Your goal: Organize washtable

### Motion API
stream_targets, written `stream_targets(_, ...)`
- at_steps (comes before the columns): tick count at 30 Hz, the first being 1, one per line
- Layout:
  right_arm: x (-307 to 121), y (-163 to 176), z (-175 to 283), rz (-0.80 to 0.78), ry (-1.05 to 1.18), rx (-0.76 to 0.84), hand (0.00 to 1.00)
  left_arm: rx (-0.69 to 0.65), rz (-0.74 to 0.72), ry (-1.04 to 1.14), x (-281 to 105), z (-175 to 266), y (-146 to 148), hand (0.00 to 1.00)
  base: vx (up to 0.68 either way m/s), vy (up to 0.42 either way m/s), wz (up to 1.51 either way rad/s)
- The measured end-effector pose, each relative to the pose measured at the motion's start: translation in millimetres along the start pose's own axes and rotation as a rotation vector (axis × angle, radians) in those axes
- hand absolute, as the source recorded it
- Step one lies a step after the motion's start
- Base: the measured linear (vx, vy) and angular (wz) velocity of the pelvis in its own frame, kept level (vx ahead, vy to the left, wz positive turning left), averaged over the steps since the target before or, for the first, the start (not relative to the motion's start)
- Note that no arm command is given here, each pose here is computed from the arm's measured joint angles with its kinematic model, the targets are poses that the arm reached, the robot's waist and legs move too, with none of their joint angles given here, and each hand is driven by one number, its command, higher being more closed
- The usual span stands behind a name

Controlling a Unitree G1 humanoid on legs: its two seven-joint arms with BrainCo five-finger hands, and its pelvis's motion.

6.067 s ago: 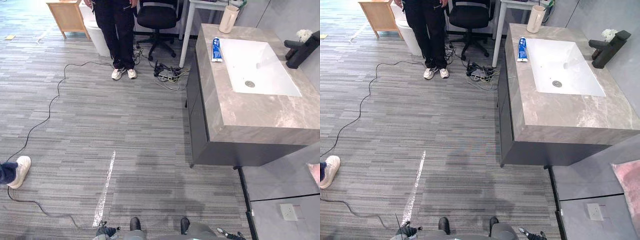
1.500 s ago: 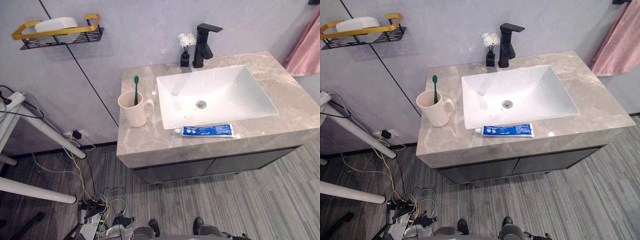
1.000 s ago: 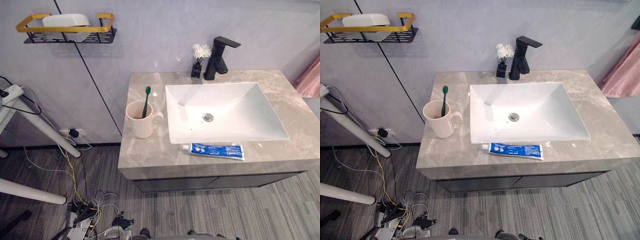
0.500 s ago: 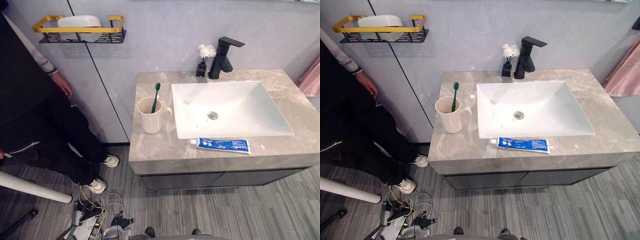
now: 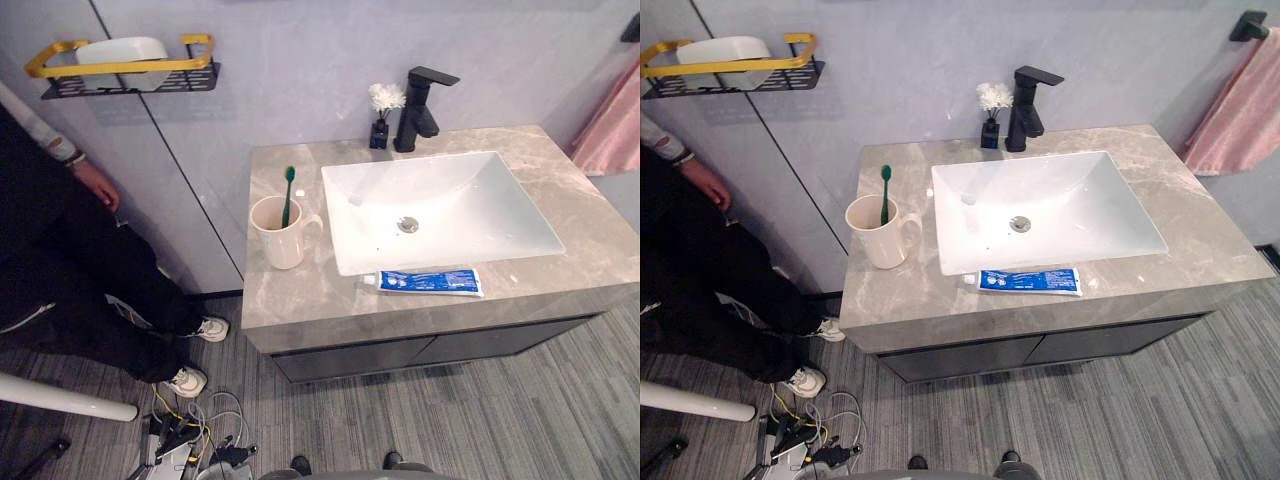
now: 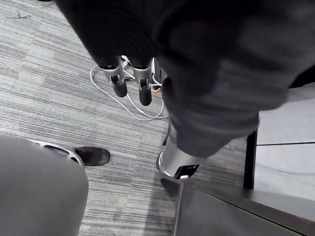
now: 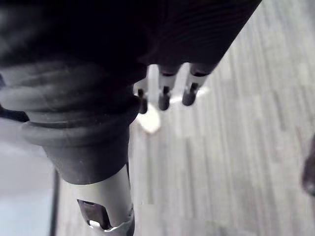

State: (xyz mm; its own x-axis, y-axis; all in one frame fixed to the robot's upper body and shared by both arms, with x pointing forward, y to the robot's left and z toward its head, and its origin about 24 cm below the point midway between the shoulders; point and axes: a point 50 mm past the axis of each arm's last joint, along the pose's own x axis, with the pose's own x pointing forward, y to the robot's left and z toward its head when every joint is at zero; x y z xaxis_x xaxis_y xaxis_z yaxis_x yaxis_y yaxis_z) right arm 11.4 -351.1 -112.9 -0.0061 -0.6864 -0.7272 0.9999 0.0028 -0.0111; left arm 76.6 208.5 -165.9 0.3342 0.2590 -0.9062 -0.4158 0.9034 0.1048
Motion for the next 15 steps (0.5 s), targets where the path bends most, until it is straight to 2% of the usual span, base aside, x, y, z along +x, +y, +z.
stream_targets(4,-20,37,91,0.107,-0.405,0.046,0.0,0.005,0.001,0.005,-1,-3,0,0.0,0.04,-0.022,-0.13)
stream_targets(8,-51,66,152,0.176,-0.688,0.096,0.0,0.057,-0.008,-0.01,-1,0,-2,0.0,0.02,-0.016,0.0)
stream_targets(15,-97,114,194,0.369,-0.911,0.079,0.0,0.152,-0.024,-0.025,-1,3,-5,0.0,-0.02,-0.011,0.11)
